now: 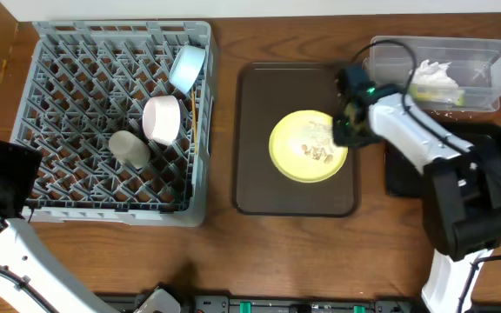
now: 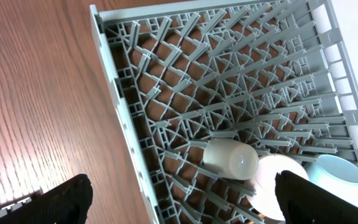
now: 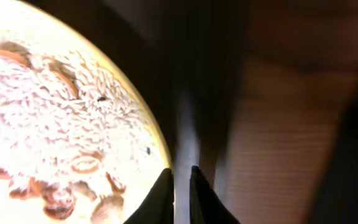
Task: Sort waste into correct bins and load items into the dishwasher
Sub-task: 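Lower the right gripper onto the yellow plate's rim and grasp it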
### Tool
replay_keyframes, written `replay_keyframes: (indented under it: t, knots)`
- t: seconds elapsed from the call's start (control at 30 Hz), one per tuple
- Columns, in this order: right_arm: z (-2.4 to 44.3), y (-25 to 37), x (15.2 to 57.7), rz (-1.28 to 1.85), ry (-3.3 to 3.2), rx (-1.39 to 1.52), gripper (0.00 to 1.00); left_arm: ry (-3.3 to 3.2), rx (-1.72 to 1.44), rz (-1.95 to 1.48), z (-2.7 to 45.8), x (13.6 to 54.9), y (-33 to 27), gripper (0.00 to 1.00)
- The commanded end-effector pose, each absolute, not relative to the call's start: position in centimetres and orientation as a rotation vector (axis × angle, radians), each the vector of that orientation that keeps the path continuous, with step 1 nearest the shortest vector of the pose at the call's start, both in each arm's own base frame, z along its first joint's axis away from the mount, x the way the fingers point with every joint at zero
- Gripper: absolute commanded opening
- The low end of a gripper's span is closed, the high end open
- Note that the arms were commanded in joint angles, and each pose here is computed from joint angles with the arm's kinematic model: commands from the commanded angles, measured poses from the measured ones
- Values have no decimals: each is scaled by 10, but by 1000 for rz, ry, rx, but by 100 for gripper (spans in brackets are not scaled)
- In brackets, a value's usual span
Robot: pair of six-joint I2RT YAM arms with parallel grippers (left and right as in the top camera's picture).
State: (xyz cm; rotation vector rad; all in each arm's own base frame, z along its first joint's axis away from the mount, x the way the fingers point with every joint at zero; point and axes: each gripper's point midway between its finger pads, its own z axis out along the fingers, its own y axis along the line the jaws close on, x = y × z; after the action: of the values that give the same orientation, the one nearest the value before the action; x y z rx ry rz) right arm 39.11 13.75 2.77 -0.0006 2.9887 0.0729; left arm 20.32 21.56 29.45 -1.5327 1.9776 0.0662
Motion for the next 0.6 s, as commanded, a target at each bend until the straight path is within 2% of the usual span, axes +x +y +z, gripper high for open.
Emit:
replay_keyframes:
  t: [0.0, 0.07, 0.13, 0.17, 0.27, 0.3, 0.4, 0.43, 0.47, 0.57]
  knots:
    - [65, 144, 408, 179, 2941, -14, 7, 1970, -1538, 75, 296, 202, 217, 95]
    - [80, 149, 409, 221, 2944, -34, 11, 1970, -1538, 75, 296, 202, 217, 95]
    - [99, 167, 406, 337, 2943, -153, 24, 1970, -1538, 75, 296, 202, 217, 95]
    - [106, 176, 403, 394, 2940, -203, 32, 1970, -1538, 75, 296, 202, 217, 95]
    - [124, 215, 388, 610, 2911, -386, 70, 1970, -1538, 75, 296, 202, 217, 95]
    - [127, 229, 382, 660, 2899, -441, 77, 1970, -1538, 75, 296, 202, 217, 95]
    - [125, 257, 372, 665, 2866, -546, 81, 1970, -1538, 75, 296, 202, 217, 95]
    - [123, 268, 369, 652, 2848, -576, 86, 1970, -1538, 75, 296, 202, 217, 95]
    - [120, 278, 367, 630, 2834, -582, 99, 1970, -1538, 75, 296, 202, 217, 95]
    - [107, 298, 364, 502, 2825, -483, 99, 1970, -1538, 75, 296, 202, 217, 95]
